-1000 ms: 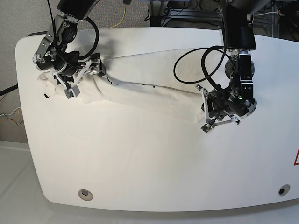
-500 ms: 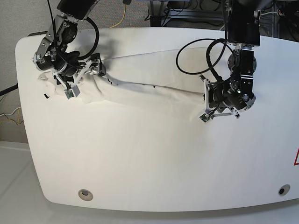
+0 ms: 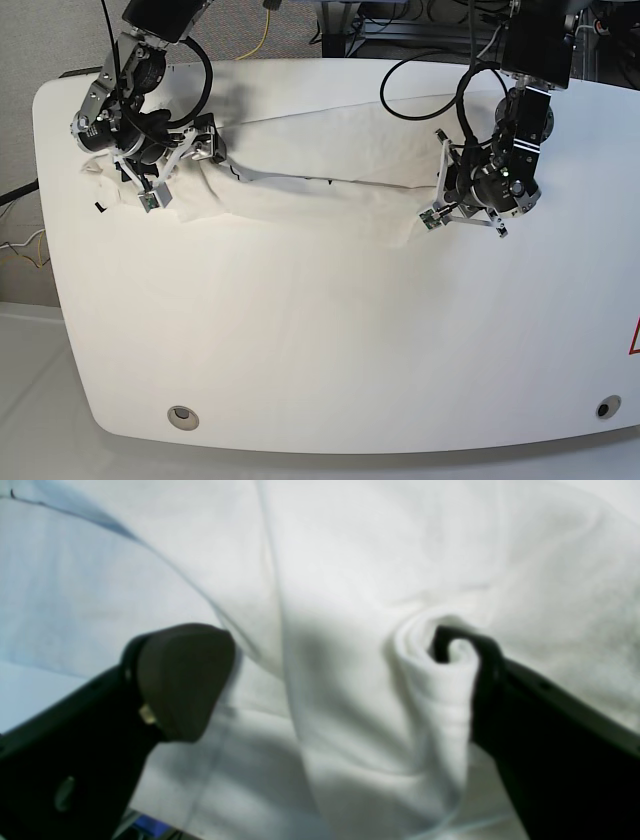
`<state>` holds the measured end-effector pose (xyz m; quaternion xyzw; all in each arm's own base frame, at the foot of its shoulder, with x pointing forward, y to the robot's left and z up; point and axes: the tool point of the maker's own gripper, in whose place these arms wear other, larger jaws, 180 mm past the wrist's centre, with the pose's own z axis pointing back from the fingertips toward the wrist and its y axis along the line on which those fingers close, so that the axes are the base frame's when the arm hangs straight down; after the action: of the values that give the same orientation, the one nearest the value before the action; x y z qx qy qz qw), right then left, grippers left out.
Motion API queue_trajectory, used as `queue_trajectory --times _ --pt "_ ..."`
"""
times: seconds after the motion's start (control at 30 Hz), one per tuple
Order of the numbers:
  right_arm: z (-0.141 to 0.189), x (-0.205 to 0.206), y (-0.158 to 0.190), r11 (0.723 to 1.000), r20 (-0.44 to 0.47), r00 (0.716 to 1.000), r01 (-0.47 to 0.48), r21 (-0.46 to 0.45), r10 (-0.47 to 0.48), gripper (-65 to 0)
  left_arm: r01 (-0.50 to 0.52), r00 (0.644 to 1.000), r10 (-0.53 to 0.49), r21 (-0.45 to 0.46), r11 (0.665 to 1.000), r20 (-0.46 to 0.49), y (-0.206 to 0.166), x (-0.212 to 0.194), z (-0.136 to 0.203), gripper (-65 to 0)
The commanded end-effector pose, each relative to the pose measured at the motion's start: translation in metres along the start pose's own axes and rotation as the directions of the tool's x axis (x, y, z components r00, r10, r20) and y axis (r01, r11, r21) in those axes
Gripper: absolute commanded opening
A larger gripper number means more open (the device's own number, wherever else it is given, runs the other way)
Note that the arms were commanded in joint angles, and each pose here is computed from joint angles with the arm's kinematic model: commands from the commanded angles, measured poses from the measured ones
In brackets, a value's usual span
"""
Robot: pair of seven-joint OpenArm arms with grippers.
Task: Fold the T-shirt properly
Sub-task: 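Drag the grasped fabric with the left gripper along the strip to stretch it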
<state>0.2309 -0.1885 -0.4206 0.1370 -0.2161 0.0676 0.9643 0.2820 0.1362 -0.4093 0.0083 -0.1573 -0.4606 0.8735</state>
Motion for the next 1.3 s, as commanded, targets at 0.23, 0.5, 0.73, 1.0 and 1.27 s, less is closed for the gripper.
queue_trajectory --times 0.23,0.5,0.73,1.0,1.27 --pt "-0.002 -0.022 -0.006 0.999 -0.104 0.995 0.003 -0.040 -0.007 -0.9 0.109 0.994 -0.103 0.160 0.981 -0.047 0.017 -0.015 0.033 -61.5" --pt "-0.002 -0.022 -0.006 0.999 -0.104 0.995 0.004 -0.038 -0.008 -0.9 0.121 0.992 -0.111 0.179 0.976 -0.062 0.021 -0.019 0.036 -61.6" --pt "-0.002 -0.022 -0.006 0.999 -0.104 0.995 0.004 -0.038 -0.008 -0.9 0.130 0.991 -0.122 0.170 0.977 -0.057 0.010 -0.022 0.038 -61.6" --pt "-0.002 -0.022 -0.006 0.999 -0.104 0.995 0.003 -0.040 -0.007 -0.9 0.147 0.987 -0.136 0.154 0.977 -0.082 0.000 -0.034 0.038 -61.6" --pt "-0.002 -0.022 -0.006 0.999 -0.105 0.994 0.002 -0.041 -0.007 -0.9 0.224 0.967 -0.203 0.131 0.966 -0.152 -0.003 -0.055 0.038 -61.6"
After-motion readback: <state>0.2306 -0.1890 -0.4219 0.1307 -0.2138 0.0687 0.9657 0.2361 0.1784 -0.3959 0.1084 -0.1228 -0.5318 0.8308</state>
